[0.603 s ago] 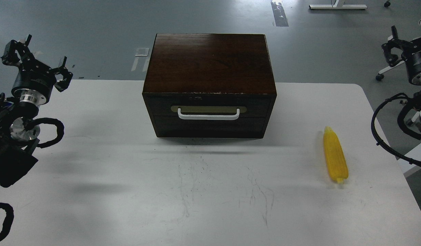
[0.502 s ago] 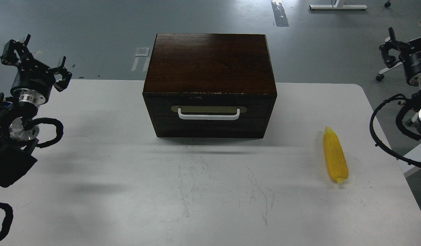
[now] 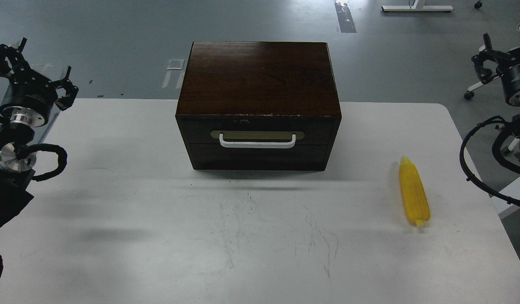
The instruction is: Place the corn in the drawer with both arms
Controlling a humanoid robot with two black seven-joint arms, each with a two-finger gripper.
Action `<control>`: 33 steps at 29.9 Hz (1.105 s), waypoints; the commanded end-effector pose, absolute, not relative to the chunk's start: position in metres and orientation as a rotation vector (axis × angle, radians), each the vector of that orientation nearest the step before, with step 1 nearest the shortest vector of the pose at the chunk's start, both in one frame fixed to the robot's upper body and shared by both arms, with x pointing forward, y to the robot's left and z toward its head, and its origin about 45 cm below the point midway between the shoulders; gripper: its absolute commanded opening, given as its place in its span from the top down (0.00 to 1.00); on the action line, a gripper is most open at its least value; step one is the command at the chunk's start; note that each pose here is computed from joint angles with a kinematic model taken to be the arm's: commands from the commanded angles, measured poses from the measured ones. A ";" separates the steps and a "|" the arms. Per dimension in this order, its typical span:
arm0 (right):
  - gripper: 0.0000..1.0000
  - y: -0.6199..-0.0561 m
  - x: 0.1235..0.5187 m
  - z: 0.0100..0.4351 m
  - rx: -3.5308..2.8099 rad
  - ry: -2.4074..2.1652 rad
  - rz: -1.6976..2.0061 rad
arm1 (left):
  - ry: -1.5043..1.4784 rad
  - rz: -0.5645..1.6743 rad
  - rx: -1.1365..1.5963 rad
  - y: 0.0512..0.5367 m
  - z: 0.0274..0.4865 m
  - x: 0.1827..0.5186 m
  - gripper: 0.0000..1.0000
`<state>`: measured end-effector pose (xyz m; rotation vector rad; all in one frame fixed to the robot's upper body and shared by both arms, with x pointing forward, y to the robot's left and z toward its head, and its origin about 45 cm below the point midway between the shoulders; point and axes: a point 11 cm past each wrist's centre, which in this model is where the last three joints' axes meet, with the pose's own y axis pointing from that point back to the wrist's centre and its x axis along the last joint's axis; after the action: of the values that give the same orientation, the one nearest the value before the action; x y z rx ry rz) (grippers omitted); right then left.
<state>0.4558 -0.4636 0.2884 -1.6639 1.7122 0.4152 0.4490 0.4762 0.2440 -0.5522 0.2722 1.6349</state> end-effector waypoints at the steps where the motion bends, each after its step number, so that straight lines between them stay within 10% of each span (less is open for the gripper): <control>1: 0.00 -0.464 0.455 0.288 -1.667 1.715 0.415 | 0.237 1.619 -0.501 0.483 0.264 0.455 0.02; 11: 0.00 -0.463 0.456 0.288 -1.671 1.713 0.414 | -0.041 1.466 -0.492 0.459 0.395 0.494 0.02; 19: 0.00 -0.464 0.456 0.289 -1.670 1.715 0.411 | -0.388 1.051 -0.254 0.326 0.495 0.507 0.03; 33: 0.00 -0.482 0.449 0.297 -1.660 1.748 0.374 | -1.160 0.242 0.229 0.108 0.491 0.399 0.04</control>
<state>0.4501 -0.4805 0.2966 -1.6614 1.7444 0.3758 0.4241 0.1357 0.5053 0.1398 -0.9983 0.3810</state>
